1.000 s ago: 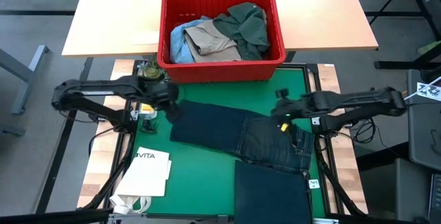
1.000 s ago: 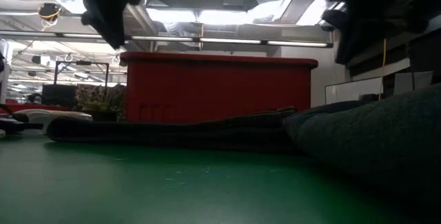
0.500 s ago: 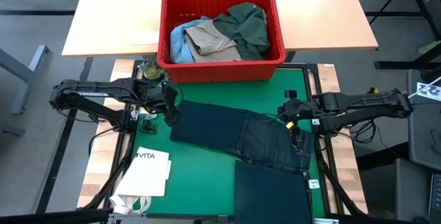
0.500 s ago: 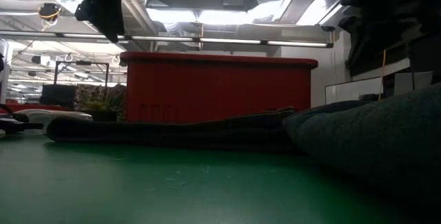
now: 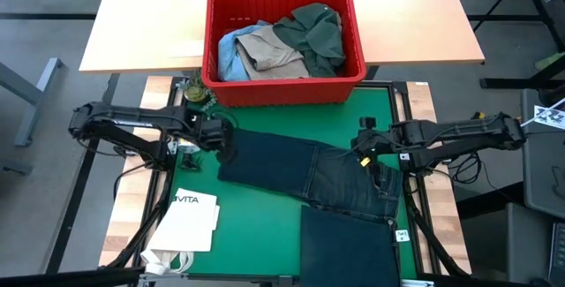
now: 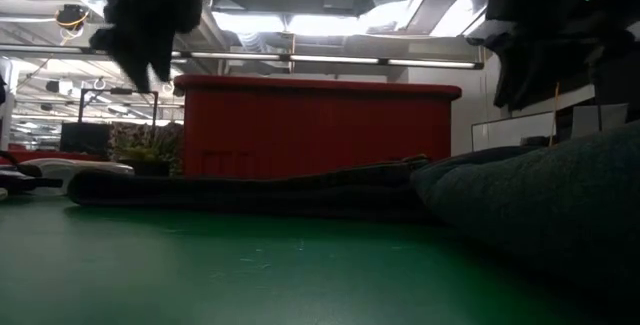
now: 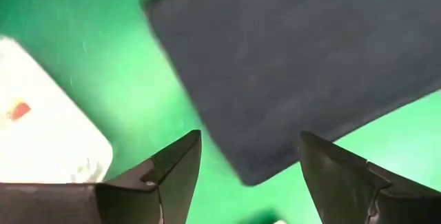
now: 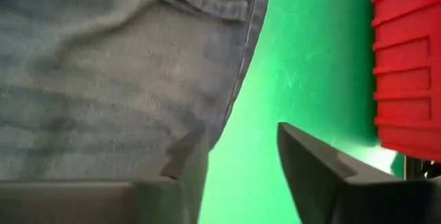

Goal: Fold Laundry from Bin
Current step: Fold the dark blue pants

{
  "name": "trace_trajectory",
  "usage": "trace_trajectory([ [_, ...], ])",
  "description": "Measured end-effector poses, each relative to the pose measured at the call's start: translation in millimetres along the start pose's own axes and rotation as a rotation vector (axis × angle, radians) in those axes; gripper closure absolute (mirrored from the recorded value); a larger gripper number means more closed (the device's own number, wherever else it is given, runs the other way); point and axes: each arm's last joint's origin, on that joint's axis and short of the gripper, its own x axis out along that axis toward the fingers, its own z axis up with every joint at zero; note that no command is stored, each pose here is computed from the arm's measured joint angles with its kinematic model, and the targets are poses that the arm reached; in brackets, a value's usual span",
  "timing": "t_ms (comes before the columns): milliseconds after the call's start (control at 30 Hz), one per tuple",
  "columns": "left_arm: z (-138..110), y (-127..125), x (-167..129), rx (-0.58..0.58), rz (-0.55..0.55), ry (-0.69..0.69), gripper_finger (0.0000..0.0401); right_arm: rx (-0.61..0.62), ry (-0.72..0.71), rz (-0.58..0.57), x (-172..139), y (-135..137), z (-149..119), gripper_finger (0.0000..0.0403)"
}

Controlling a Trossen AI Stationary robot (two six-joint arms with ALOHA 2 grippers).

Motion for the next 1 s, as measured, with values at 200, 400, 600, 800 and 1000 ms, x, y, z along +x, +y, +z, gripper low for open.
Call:
trace_trajectory([
  [200,-13,15,40,-0.075,0.038,0.072,0.0178,-0.001,-0.006,0.046,2,2,1,0.0164],
  [400,-16,27,76,-0.144,-0.026,0.048,0.0185,0.0,-0.013,0.099,2,3,2,0.0148],
  [600,-20,38,99,-0.213,-0.06,0.001,0.0185,-0.001,-0.017,0.121,2,4,2,0.0149],
  [800,-25,49,115,-0.298,-0.074,-0.018,0.0185,-0.001,-0.017,0.121,2,4,2,0.015],
  [1000,-29,51,123,-0.345,-0.13,-0.024,0.0193,-0.001,-0.017,0.116,2,4,2,0.015],
])
